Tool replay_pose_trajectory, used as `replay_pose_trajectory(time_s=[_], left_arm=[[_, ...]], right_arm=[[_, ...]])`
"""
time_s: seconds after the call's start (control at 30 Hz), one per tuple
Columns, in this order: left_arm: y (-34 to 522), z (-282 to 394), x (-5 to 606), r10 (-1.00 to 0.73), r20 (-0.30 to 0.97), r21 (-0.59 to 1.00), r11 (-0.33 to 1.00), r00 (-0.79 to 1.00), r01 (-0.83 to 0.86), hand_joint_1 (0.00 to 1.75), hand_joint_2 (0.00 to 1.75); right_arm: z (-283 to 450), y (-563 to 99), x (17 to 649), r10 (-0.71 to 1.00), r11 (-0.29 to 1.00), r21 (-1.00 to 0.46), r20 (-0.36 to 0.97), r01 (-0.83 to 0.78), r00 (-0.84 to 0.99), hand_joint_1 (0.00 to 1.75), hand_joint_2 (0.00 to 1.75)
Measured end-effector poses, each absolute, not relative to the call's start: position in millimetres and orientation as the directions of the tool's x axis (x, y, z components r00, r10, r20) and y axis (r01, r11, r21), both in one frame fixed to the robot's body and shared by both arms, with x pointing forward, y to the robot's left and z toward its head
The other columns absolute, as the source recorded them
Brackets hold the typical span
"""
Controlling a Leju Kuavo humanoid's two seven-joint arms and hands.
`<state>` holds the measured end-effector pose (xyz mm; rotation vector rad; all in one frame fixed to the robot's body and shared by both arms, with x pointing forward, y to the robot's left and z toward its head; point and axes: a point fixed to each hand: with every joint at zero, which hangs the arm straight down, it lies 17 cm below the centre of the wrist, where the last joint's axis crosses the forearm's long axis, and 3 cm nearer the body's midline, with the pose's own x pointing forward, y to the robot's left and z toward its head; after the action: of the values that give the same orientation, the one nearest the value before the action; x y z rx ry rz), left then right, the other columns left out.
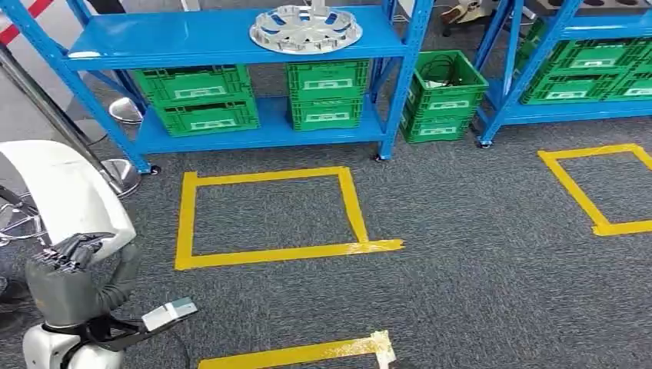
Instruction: Take the parts from the cabinet and place them on the table.
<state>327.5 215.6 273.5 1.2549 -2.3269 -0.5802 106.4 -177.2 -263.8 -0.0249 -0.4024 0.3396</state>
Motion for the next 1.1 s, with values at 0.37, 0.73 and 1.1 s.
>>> replay_pose_trajectory(time_s=[0.37, 0.73, 1.1], left_arm=[[216, 274, 327, -0.850, 0.173, 0.546, 0.503, -0.498, -0.670, 1.75, 1.75], [216, 274, 326, -0.847, 0.167, 0.544, 0.505, -0.504, -0.670, 1.75, 1.75], [216, 271, 326, -0.853, 0.171, 0.553, 0.497, -0.493, -0.669, 1.75, 1.75]], right_arm=[[-266, -174, 90, 0.324, 0.944, -0.065, 0.358, -0.323, 0.876, 0.00, 1.75], [-265, -169, 90, 0.342, 0.936, -0.057, 0.382, -0.348, 0.859, 0.00, 1.75], [-261, -172, 103, 0.380, 0.922, -0.102, 0.429, -0.374, 0.820, 0.00, 1.75]])
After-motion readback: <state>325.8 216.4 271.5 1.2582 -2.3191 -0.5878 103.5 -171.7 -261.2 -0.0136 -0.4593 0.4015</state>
